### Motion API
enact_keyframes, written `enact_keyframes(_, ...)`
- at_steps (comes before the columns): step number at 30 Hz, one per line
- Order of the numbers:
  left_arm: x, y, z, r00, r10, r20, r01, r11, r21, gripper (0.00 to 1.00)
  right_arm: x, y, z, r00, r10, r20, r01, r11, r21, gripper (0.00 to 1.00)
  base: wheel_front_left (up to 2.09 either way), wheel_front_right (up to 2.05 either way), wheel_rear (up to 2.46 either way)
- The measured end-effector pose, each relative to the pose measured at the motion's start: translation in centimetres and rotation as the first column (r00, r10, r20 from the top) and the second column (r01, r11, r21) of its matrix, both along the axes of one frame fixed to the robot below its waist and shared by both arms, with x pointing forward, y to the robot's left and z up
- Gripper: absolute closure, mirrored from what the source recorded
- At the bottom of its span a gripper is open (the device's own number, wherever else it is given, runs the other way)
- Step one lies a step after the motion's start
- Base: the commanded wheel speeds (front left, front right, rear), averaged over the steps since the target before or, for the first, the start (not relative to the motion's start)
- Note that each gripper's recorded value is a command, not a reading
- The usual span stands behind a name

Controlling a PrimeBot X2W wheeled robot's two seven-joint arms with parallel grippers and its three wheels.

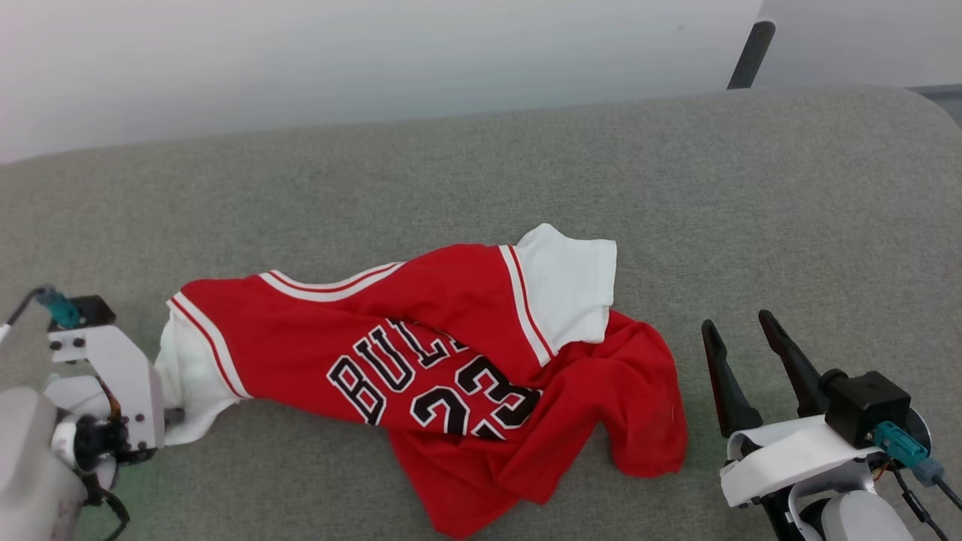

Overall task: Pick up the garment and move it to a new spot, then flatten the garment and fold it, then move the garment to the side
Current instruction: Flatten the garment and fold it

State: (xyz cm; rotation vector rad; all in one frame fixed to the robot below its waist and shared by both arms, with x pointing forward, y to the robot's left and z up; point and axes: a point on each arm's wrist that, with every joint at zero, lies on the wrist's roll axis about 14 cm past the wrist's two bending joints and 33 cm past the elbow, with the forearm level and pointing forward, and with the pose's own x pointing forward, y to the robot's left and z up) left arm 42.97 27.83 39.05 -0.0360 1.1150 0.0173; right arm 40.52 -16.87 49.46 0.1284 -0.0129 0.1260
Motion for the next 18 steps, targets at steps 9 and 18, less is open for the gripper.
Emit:
enact_keyframes(9,0.2,-0.2,-1.1,0.996,0.056,-0.072,-0.059,0.997,-0.050,1.00,0.3,-0.2,-0.6,1.000,-0.002,-0.027,0.003,1.000,0.013,0.00,0.00,0.00,0.00)
enact_keyframes(18,0.5,-0.8,-0.9,0.998,0.047,-0.045,-0.050,0.996,-0.072,1.00,2.1,1.5,-0.2,0.989,0.099,-0.106,-0.095,0.995,0.038,0.00,0.00,0.00,0.00)
